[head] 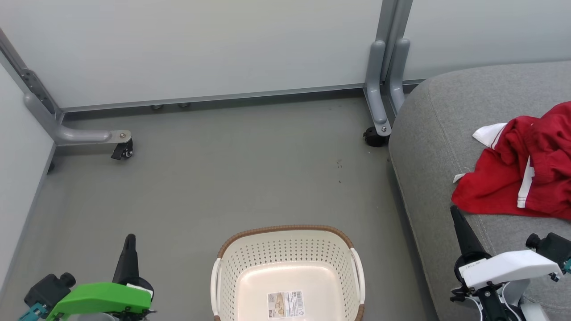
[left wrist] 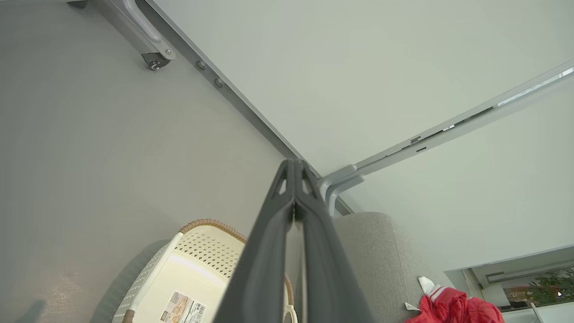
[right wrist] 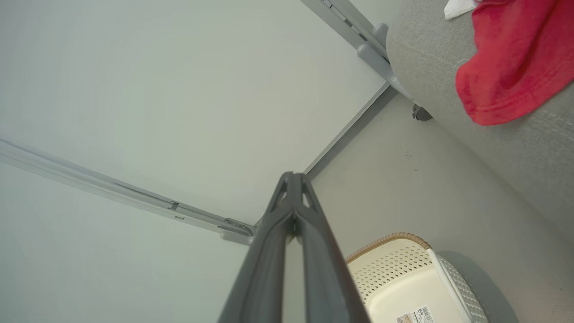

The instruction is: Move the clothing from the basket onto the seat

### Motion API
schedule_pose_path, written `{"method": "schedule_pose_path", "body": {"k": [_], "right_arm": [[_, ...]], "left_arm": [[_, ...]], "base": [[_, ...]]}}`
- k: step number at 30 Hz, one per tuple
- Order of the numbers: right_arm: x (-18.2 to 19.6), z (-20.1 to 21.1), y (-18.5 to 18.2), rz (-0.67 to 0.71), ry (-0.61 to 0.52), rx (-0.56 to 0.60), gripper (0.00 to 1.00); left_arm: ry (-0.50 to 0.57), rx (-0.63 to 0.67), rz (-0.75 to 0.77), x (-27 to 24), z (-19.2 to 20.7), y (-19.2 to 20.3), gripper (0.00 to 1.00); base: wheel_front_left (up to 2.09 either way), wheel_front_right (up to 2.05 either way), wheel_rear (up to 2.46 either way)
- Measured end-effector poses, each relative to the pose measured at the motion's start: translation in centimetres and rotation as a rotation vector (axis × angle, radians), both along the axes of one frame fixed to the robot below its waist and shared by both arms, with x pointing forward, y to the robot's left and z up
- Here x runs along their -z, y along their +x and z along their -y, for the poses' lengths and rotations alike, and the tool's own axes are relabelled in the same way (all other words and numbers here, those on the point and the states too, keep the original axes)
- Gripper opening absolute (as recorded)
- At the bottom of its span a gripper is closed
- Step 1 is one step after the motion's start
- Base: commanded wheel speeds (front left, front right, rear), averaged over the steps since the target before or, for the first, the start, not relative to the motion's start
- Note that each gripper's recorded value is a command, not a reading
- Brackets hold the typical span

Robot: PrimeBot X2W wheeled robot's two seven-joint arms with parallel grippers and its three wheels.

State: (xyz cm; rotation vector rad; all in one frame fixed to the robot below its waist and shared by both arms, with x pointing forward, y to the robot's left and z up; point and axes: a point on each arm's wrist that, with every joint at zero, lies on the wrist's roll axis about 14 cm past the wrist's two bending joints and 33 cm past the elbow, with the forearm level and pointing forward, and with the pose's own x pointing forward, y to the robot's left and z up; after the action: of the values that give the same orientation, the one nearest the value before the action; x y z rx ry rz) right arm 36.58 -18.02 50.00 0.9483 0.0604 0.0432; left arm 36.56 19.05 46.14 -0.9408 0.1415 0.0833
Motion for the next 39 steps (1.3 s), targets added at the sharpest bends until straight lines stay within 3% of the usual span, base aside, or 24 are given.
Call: {"method": "schedule_pose_path", "body": {"k": [39], "right_arm": [[-0.1, 1.2, 1.3, -0.009, 0.382, 0.05, 0.0]], "left_arm": [[-0.387, -0.038, 0.071, -2.3, -0.5, 1.5, 0.0]], "base": [[0.0, 0.0, 0.0]]}}
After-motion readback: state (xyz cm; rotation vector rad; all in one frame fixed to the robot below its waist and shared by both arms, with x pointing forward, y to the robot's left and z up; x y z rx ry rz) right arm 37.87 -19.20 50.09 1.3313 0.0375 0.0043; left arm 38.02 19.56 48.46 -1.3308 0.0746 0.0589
